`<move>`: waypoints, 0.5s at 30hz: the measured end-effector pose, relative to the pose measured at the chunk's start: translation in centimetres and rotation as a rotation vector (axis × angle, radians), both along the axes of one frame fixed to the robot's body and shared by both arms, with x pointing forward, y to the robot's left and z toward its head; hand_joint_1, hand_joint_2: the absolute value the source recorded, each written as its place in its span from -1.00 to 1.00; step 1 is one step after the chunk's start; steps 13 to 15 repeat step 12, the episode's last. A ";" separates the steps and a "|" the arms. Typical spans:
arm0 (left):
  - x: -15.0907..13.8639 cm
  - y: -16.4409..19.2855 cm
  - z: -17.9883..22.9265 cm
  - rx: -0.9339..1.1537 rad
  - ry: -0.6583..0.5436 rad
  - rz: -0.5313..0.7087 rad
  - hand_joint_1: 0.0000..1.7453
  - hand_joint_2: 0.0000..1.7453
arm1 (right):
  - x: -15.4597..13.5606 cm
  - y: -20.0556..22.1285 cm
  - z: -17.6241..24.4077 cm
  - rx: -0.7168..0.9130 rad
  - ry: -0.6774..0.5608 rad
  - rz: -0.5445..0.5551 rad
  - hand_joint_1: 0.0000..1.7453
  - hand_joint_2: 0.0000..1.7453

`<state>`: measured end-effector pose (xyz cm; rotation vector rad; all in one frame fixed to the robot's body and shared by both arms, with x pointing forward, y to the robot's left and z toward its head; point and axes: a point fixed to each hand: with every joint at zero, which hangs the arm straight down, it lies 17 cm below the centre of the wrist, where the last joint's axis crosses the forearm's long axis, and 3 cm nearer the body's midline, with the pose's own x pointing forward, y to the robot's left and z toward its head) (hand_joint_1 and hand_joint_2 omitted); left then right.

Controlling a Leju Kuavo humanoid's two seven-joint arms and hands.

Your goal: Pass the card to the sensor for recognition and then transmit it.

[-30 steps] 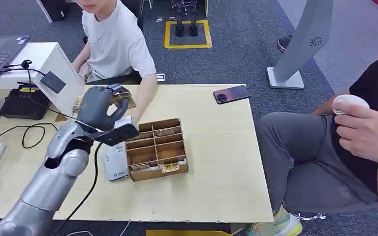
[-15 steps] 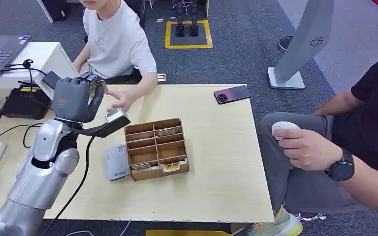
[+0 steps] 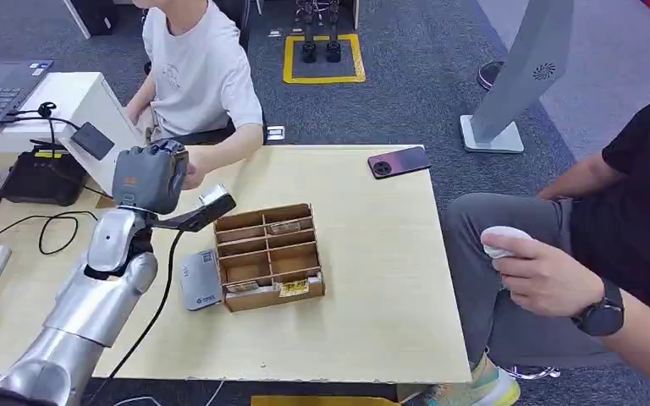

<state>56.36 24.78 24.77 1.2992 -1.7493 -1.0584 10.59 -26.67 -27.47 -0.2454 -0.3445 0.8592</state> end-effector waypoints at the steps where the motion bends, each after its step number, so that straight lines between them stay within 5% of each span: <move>1: 0.0 -0.1 -0.1 -0.003 0.002 -0.002 -1.00 1.00 | 0.0 0.0 0.0 0.001 -0.001 0.000 -1.00 1.00; 15: -4.4 5.6 -0.7 -0.092 -0.179 0.103 -1.00 1.00 | -0.3 0.5 0.1 -0.008 -0.020 -0.037 -1.00 1.00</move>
